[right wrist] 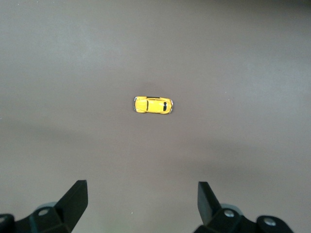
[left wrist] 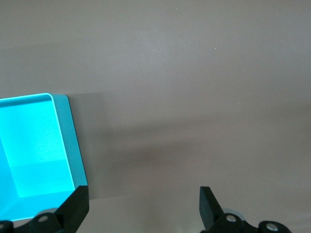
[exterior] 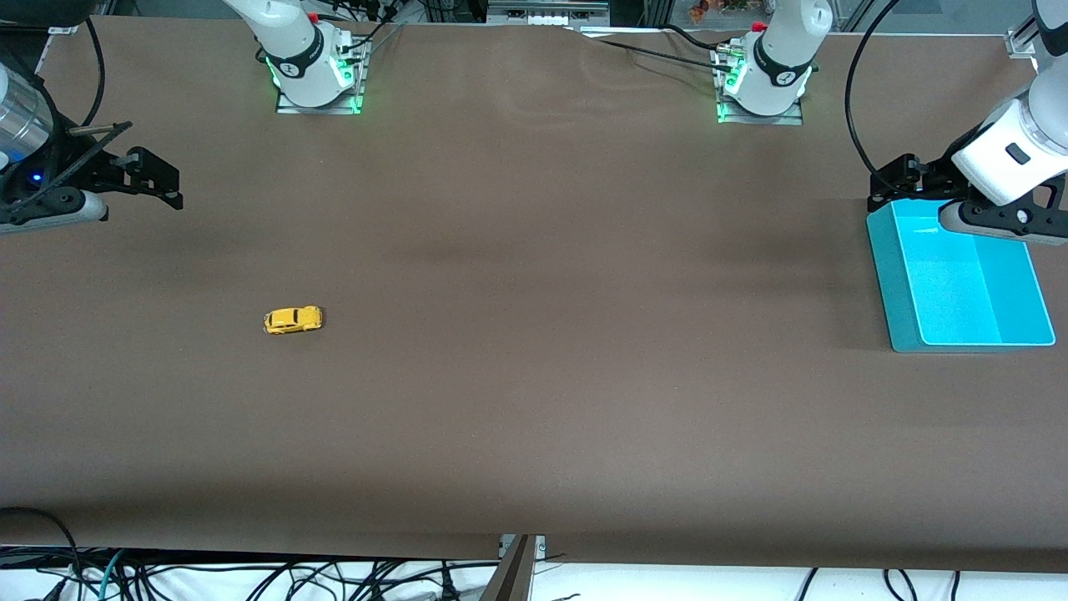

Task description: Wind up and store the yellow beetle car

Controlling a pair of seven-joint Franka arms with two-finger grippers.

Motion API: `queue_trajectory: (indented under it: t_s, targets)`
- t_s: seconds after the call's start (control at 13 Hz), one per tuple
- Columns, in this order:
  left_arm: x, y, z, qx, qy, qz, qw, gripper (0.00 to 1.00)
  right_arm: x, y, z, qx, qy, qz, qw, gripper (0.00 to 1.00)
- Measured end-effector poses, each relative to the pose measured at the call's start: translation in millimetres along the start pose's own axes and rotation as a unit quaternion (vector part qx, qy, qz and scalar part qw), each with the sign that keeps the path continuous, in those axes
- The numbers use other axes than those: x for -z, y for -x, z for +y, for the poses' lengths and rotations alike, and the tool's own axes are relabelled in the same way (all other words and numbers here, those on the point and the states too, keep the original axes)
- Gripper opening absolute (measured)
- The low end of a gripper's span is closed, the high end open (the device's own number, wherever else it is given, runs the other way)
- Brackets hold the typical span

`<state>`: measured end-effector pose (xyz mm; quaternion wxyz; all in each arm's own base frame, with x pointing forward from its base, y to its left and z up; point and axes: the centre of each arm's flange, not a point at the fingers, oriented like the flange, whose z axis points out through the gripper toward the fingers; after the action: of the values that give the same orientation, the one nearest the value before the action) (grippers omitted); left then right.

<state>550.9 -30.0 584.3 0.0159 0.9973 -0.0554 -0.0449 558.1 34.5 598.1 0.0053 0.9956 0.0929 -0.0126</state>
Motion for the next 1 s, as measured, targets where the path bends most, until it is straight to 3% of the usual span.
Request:
queue_trajectory:
  t_s: [1.0]
  targets:
    - [-3.5,-1.8,-3.8,0.003,0.000,-0.003,1.000,1.00,1.9,4.5,9.0,-0.012,0.000,-0.004,1.000,1.00]
